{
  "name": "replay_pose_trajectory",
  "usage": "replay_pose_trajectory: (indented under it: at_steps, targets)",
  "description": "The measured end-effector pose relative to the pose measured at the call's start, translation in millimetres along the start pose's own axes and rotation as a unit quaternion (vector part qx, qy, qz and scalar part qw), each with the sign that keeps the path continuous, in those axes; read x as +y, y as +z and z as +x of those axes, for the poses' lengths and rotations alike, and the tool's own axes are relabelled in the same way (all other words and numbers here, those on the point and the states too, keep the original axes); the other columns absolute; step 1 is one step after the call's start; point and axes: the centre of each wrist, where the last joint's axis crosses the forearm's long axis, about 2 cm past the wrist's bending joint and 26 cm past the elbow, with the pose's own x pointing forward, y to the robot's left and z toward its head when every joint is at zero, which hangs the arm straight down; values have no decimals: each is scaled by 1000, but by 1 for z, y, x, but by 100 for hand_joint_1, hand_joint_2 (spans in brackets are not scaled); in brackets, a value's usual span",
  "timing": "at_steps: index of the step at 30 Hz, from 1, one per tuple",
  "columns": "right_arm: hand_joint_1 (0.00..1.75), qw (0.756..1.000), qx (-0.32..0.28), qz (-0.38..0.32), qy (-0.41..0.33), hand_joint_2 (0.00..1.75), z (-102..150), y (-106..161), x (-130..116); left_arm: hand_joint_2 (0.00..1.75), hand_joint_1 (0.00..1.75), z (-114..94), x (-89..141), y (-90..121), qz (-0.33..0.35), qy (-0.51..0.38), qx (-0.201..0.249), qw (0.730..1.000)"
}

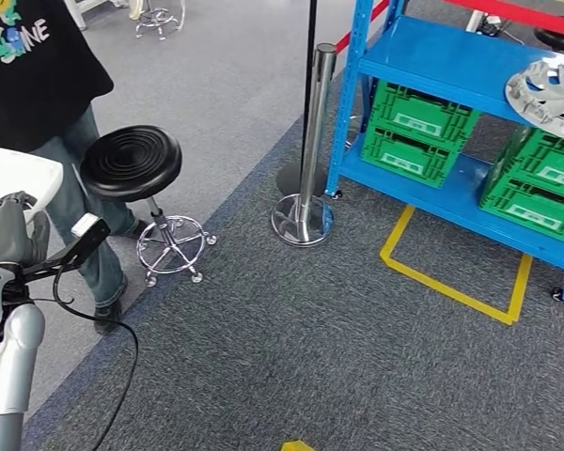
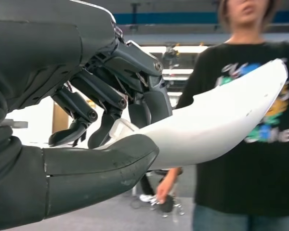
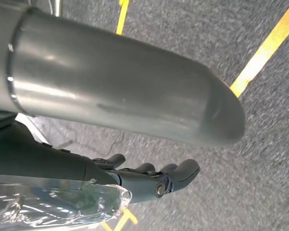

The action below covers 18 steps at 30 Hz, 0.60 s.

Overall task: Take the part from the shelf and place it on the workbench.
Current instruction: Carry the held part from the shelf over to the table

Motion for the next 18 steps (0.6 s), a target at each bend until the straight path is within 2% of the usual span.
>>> replay_pose_trajectory:
  at_steps: [4,8,13,18]
  targets:
    - [0,1000,4,3,-11,0,1,2,-4,175,175,-1,1,1,1,-1,2,1000]
    - [0,999,6,35,-26,0,-4,3,-3,175,175,-2,-1,4,-5,-1,5,1000]
    - [0,993,-13,90,-76,0,-4,4,-1,175,175,-7,-3,7,-7,5,11,1000]
    - [0,987,-44,126,-90,0,-5,4,1,175,175,-16,-4,10,-7,2,18,1000]
